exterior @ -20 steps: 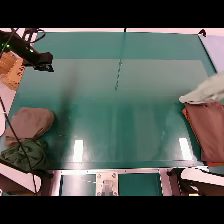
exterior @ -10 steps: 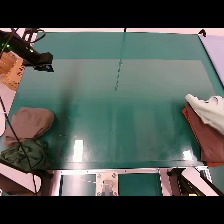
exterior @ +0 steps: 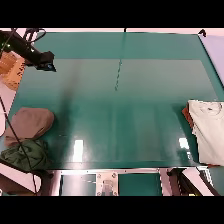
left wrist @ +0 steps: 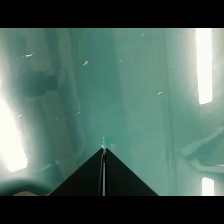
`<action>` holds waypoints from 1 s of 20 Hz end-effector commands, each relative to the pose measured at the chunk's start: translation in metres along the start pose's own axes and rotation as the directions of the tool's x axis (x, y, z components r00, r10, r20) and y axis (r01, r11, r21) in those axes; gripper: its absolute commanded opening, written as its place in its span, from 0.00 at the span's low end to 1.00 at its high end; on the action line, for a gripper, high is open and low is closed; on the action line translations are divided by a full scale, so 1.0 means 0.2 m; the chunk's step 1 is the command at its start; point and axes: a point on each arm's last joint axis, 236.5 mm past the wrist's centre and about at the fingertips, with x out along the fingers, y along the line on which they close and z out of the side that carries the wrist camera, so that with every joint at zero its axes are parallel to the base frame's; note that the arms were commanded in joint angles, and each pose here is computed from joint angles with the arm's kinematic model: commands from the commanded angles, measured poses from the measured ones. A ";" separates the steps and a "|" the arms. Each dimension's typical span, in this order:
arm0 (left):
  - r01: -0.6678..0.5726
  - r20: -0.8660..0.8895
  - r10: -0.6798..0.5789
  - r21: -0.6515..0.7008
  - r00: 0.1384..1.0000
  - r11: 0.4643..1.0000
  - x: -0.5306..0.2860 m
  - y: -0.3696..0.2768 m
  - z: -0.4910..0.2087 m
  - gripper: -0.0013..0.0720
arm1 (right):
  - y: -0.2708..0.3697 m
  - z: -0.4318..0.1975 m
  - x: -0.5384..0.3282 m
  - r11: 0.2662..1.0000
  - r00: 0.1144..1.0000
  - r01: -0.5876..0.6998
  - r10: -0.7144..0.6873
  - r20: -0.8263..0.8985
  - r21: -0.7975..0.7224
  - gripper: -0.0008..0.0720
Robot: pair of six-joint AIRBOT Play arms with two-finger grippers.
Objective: Fold the shirts.
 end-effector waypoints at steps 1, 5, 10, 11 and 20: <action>0.067 0.034 -0.068 0.011 0.997 0.998 -0.01 -0.09 0.04 0.05 | 0.31 0.08 -0.24 0.974 0.973 -0.201 0.211 0.093 -0.109 0.69; 0.093 0.116 -0.095 0.028 0.989 0.995 -0.14 -0.18 0.08 0.05 | 0.89 -0.09 -0.51 0.793 0.848 -0.449 0.523 0.082 -0.412 0.04; 0.104 0.045 -0.103 -0.010 0.994 0.995 -0.15 -0.30 -0.23 0.05 | 1.11 -0.70 -0.35 0.549 0.859 -0.440 0.487 -0.157 -0.710 0.04; 0.106 0.022 -0.106 -0.024 0.994 0.994 -0.12 -0.32 -0.34 0.05 | 1.10 -0.82 -0.27 0.507 0.869 -0.437 0.451 -0.203 -0.743 0.04; 0.106 -0.116 -0.126 -0.161 0.985 0.981 0.15 -0.42 -1.07 0.05 | 1.02 -1.39 0.06 0.251 0.874 -0.435 0.346 -0.340 -0.864 0.04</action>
